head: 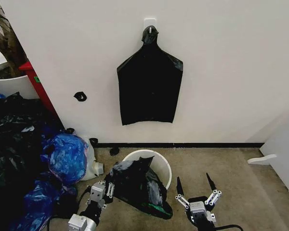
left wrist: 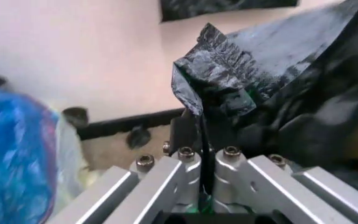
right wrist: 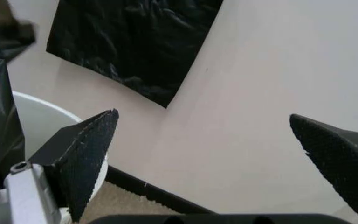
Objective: Place the garbage bag over the trash bin.
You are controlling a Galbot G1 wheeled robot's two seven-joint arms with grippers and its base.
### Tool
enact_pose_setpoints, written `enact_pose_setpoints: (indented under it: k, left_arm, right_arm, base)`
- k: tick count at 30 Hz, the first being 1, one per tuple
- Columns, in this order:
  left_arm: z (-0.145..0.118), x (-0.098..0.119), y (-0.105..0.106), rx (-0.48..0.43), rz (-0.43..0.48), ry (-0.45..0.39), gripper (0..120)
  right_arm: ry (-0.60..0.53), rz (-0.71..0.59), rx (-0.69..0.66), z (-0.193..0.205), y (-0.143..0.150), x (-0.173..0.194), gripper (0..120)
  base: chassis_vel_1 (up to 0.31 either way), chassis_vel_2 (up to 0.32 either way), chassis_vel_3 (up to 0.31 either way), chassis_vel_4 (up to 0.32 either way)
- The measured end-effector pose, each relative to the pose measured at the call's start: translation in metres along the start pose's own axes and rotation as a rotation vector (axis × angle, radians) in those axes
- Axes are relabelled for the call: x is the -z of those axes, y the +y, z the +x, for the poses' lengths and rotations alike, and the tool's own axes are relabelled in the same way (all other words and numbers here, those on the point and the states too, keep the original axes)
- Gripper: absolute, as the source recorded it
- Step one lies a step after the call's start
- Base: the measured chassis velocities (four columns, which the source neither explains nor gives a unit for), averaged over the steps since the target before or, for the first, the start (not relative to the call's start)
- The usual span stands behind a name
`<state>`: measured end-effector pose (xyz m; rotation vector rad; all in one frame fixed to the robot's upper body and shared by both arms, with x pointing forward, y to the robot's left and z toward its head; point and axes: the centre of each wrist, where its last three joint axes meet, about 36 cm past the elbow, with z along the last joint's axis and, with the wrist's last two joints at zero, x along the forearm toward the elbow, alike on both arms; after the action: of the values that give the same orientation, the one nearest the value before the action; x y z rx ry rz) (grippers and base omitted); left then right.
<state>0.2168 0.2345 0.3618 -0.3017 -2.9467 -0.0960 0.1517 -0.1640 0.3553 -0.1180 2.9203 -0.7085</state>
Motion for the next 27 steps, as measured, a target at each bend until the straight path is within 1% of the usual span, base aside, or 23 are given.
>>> enact_pose_setpoints:
  k: [4, 9, 16, 18, 22, 27]
  left_arm:
    - [-0.011, -0.013, 0.001, 0.039, 0.025, 0.006, 0]
    - [-0.018, -0.02, -0.002, 0.058, 0.052, 0.011, 0]
    - [-0.037, -0.028, -0.005, 0.119, 0.116, 0.014, 0]
    - [-0.041, -0.034, -0.008, 0.135, 0.135, 0.015, 0]
    - [-0.042, -0.043, -0.013, 0.147, 0.159, 0.021, 0]
    - [-0.04, -0.045, -0.018, 0.158, 0.211, 0.027, 0]
  right_arm:
    - [0.004, 0.0, 0.004, 0.0, 0.0, -0.002, 100]
    - [0.006, 0.003, 0.007, 0.0, 0.0, -0.003, 100]
    - [0.013, 0.013, 0.015, 0.001, 0.001, -0.009, 100]
    - [0.013, 0.012, 0.017, 0.001, 0.002, -0.009, 100]
    - [0.014, 0.011, 0.018, 0.002, 0.002, -0.01, 100]
    - [0.02, 0.008, 0.031, 0.002, 0.003, -0.017, 100]
  base:
    - [0.0, 0.0, 0.0, 0.0]
    - [0.0, 0.0, 0.0, 0.0]
    - [0.0, 0.0, 0.0, 0.0]
    - [0.0, 0.0, 0.0, 0.0]
    - [0.0, 0.0, 0.0, 0.0]
    - [0.0, 0.0, 0.0, 0.0]
